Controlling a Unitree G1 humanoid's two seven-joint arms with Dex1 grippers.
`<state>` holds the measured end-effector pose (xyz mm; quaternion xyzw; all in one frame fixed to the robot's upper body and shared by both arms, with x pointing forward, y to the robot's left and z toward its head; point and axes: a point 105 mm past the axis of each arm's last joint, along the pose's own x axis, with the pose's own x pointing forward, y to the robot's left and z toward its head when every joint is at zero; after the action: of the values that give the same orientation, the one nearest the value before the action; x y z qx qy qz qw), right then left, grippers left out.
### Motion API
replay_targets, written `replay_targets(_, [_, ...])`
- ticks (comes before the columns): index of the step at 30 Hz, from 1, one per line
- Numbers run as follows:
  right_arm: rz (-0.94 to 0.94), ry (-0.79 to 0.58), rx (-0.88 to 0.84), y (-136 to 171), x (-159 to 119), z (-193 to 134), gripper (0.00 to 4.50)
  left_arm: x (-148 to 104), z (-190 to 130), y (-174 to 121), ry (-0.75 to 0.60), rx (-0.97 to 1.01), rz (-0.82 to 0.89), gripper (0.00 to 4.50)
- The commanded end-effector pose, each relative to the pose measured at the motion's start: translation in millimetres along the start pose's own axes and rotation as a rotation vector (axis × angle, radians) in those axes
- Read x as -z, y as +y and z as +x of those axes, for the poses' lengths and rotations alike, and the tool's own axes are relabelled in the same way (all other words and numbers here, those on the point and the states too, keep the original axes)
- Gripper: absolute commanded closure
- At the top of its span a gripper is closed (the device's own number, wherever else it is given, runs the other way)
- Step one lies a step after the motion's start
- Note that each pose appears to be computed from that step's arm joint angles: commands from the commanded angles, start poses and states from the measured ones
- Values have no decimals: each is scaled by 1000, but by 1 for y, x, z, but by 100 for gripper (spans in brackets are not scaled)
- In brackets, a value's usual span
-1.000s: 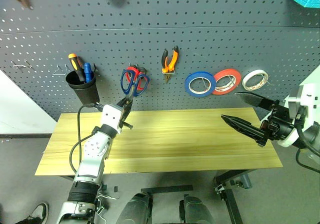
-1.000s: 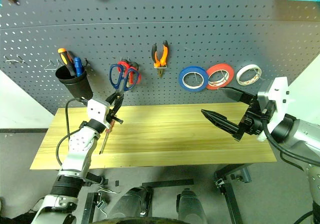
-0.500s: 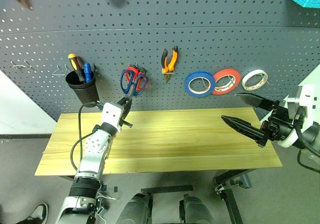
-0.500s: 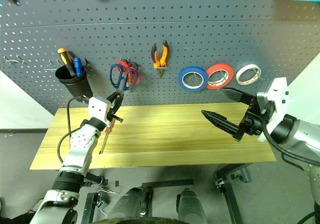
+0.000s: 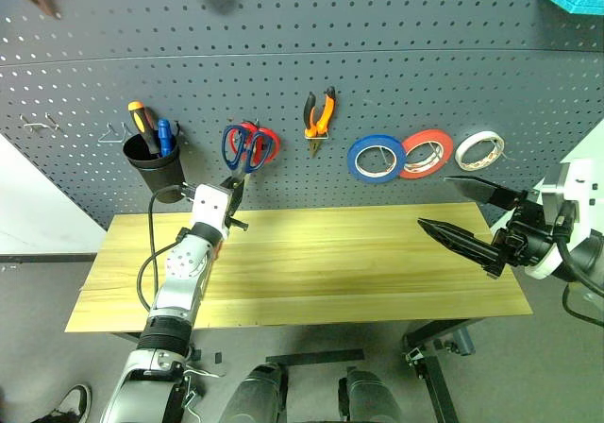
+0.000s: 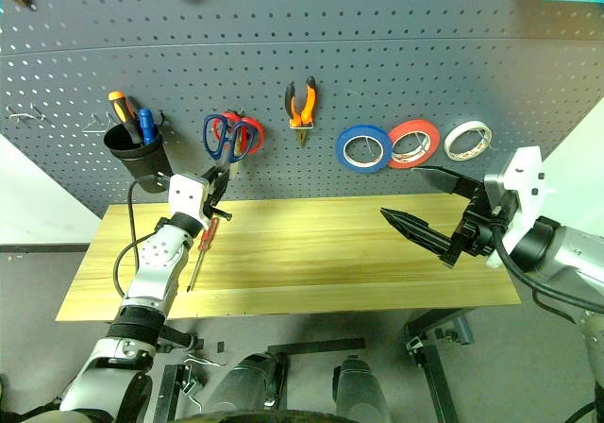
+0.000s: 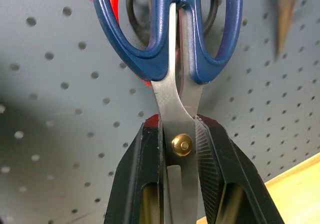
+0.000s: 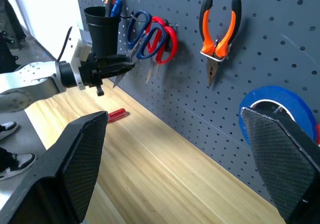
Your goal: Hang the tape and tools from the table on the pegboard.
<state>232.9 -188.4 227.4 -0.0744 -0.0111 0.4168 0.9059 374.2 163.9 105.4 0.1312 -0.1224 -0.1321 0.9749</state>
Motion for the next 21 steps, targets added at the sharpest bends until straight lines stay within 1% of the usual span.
replay_targets(1, [-50,-16,-7,4,-11,-2,0,-6,2,1,-22,9,-4,393])
replay_targets(5, [-49,-16,-4,4,-11,-2,0,-4,-1,0,-19,12,-10,393])
replay_targets(7, [-48,-14,-2,3,-10,-2,0,-2,-4,1,-16,10,-36,319])
replay_targets(11, [-46,-13,0,2,-10,-1,0,-1,-6,4,-11,-3,-27,200])
replay_targets(12, [-45,-12,0,2,-9,-1,0,1,-7,5,-3,-8,-26,159])
replay_targets(16, [-46,-10,0,2,-9,-2,0,5,-10,5,15,-6,-24,25])
replay_targets(17, [-46,-10,-1,2,-9,-2,0,5,-11,5,17,-6,-22,2])
replay_targets(19, [-41,3,-15,4,-8,-3,0,10,-17,7,39,-9,-17,2])
replay_targets(21, [-26,46,-40,10,0,-7,0,16,-29,10,75,-10,-19,2])
